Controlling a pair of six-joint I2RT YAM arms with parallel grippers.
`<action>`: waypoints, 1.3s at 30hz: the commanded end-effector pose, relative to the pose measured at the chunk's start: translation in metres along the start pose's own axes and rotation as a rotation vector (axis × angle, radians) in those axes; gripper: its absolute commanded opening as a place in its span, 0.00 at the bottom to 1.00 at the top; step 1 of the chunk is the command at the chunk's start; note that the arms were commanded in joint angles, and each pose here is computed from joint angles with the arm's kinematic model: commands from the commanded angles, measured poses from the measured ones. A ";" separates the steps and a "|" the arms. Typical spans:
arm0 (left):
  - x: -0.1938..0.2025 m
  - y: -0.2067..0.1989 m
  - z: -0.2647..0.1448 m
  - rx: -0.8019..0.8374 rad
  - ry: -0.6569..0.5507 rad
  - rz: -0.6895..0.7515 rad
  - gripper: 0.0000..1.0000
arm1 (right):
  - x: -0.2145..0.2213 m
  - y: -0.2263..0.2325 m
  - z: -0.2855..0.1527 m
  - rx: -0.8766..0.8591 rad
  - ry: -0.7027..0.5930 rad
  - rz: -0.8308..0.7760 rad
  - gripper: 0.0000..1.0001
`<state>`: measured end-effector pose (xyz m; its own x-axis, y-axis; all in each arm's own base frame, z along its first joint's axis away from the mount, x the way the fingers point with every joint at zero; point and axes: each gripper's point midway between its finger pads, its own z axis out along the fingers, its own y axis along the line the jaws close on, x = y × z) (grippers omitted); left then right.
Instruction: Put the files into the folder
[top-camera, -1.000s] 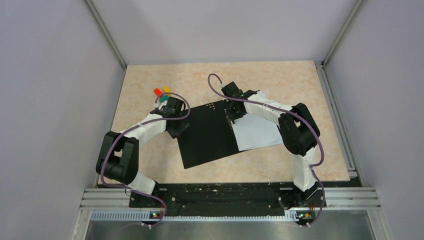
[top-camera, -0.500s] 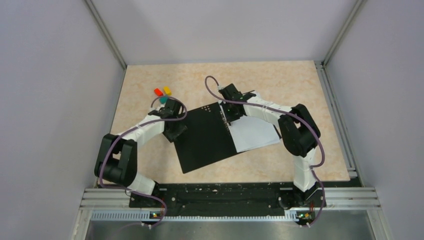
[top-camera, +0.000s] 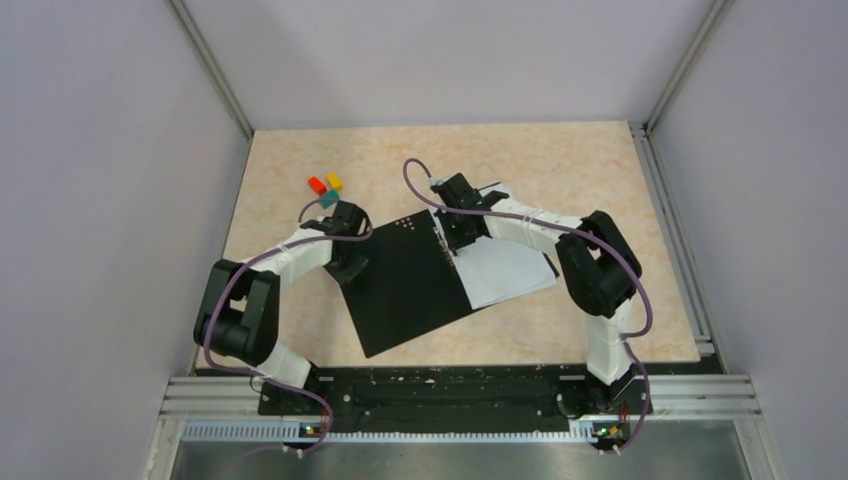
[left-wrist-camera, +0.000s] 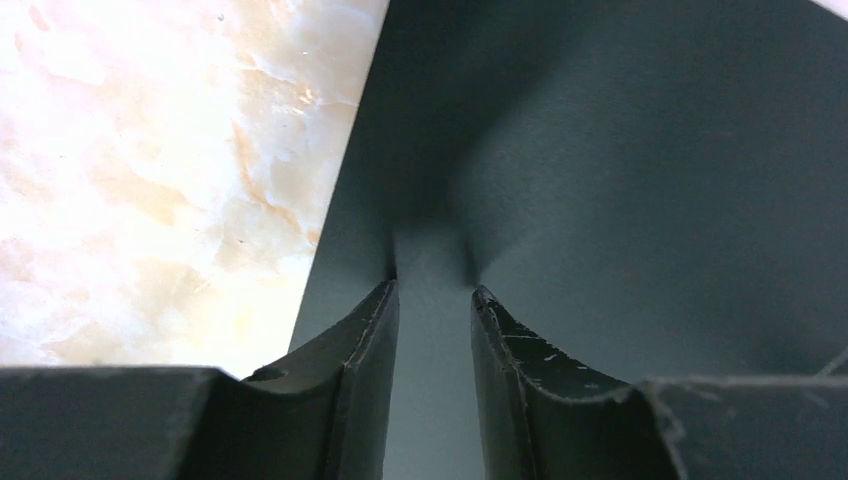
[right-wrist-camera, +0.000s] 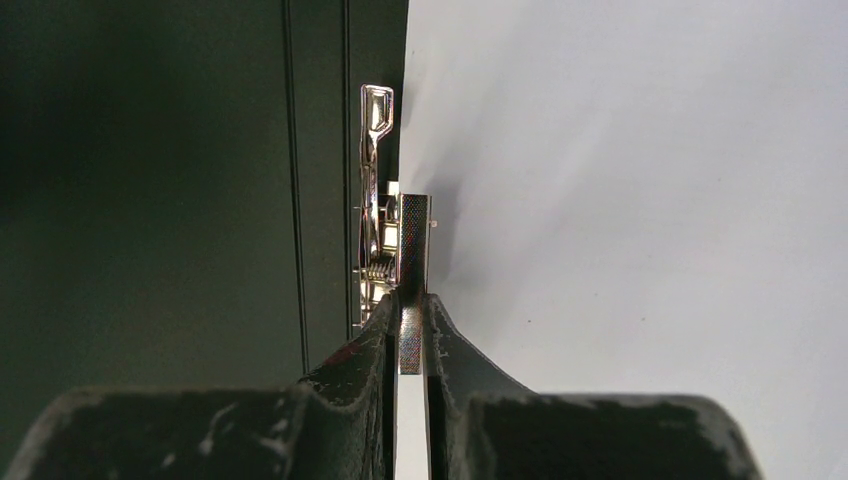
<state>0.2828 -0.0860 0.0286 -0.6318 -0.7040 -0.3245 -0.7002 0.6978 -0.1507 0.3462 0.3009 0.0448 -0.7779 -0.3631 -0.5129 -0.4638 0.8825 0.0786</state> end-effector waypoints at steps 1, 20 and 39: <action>0.000 0.016 0.010 -0.088 -0.012 -0.025 0.38 | 0.011 0.003 -0.013 0.019 0.024 -0.024 0.16; -0.004 0.023 0.018 -0.136 -0.027 0.058 0.38 | -0.101 -0.177 -0.034 0.054 -0.386 0.496 0.88; -0.006 0.022 0.021 -0.137 -0.018 0.075 0.38 | -0.086 -0.205 0.033 0.001 -0.296 0.630 0.92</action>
<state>0.2846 -0.0701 0.0193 -0.6631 -0.6554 -0.3616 -0.6879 0.7240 -0.0509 0.5210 0.1428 0.0470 -0.7380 0.3122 -0.5983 0.0660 0.9157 0.3964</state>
